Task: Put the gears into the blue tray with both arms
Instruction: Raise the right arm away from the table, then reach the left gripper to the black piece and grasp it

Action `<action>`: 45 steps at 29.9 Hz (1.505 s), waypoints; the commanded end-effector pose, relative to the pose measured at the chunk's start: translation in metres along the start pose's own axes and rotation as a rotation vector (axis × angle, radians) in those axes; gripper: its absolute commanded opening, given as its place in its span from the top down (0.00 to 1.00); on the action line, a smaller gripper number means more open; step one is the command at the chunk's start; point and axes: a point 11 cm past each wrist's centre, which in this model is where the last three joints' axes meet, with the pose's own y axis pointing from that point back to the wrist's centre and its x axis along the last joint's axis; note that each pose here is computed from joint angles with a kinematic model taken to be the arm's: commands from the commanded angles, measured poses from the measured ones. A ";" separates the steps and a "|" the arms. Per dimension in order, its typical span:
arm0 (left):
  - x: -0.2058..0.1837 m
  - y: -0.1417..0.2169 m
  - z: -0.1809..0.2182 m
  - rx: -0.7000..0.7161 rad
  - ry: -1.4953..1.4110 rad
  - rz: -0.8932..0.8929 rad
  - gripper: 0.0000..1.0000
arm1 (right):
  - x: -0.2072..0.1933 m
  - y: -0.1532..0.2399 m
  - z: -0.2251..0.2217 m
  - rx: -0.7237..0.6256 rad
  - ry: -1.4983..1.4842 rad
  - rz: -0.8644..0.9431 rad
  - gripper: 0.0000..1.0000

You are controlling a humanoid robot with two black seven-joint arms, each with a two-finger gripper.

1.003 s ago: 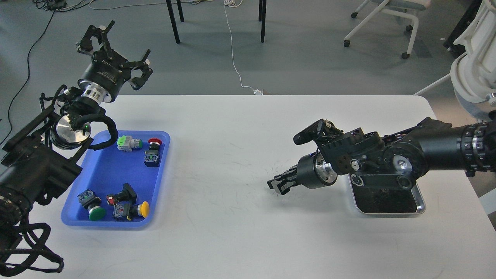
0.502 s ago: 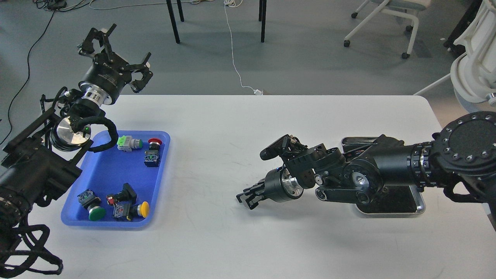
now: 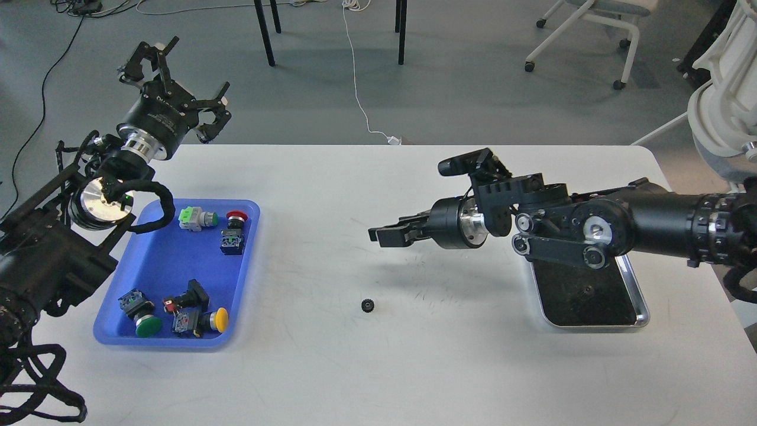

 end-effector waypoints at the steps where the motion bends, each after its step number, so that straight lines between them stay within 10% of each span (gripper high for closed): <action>1: -0.023 -0.001 -0.011 0.063 -0.051 -0.084 0.02 | 0.028 0.043 0.029 0.023 -0.140 0.165 0.07; 24: -0.134 0.092 -0.106 0.553 -1.317 -0.907 0.02 | 0.059 0.168 0.160 0.307 -1.414 1.062 0.04; 35: -0.130 0.115 -0.179 0.599 -1.870 -1.232 0.04 | -0.016 0.170 0.172 0.624 -1.701 0.966 0.03; 45: -0.111 0.118 -0.223 0.642 -2.077 -1.352 0.11 | -0.060 0.162 0.177 0.599 -1.771 0.976 0.03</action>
